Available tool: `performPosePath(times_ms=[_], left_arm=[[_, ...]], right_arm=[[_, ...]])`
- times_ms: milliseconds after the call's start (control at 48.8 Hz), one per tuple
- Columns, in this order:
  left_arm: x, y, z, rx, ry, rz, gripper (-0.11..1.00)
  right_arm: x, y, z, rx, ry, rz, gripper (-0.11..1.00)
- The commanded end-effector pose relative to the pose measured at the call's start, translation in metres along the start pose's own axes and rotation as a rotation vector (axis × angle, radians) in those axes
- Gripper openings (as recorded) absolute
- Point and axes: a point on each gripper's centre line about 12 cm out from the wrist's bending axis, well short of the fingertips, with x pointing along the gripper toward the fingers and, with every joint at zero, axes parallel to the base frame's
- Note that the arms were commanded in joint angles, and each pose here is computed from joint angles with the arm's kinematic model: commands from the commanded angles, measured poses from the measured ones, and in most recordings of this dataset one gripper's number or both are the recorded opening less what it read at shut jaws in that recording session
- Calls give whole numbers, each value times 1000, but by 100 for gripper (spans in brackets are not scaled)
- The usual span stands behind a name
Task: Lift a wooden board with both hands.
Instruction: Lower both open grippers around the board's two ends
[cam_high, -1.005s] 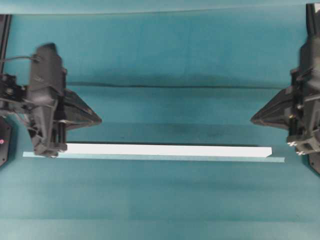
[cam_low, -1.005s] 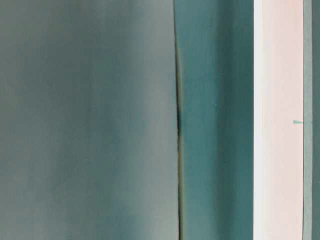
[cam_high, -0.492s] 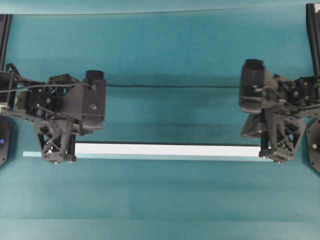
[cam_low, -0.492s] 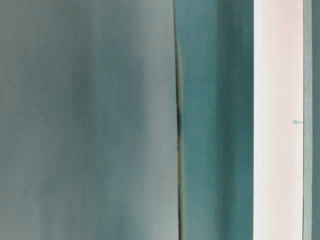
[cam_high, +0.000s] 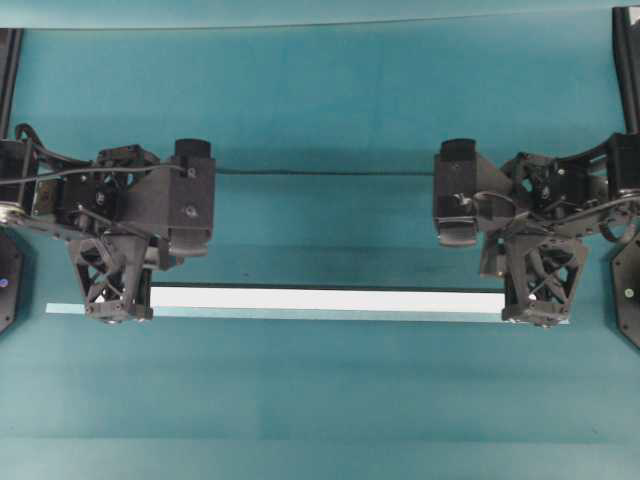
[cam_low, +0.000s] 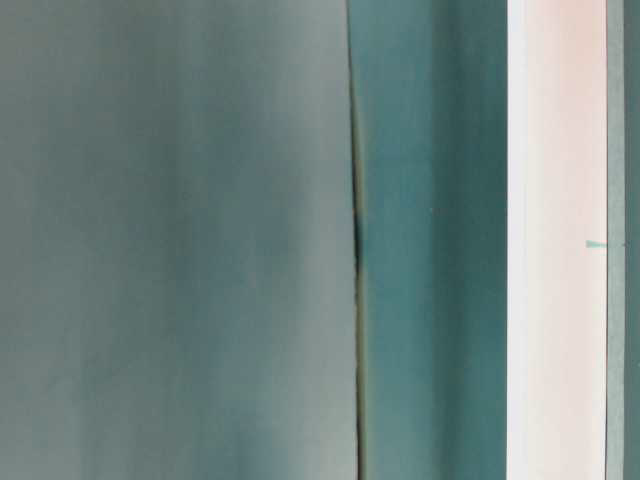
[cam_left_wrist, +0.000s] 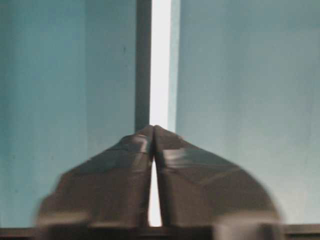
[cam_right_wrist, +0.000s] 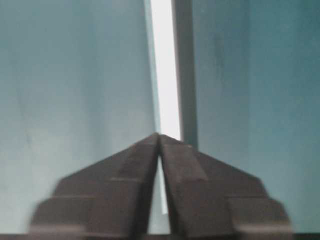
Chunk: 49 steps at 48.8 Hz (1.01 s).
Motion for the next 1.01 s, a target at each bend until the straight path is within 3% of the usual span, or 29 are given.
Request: performPosePath(times_ms=[0, 164, 226, 308, 985], left_arm=[[-5, 1, 0, -11, -17, 3, 20], [2, -2, -6, -9, 7, 0, 70], [5, -4, -9, -3, 20, -2, 86], [9, -4, -13, -4, 35, -1, 98], [89, -6, -61, 6, 89, -6, 99]], right_arm=[[1, 0, 4, -16, -3, -1, 38], [8, 3, 5, -36, 5, -5, 85], [10, 4, 5, -58, 5, -18, 93], [13, 4, 4, -60, 10, -26, 95], [82, -7, -9, -52, 32, -47, 95]])
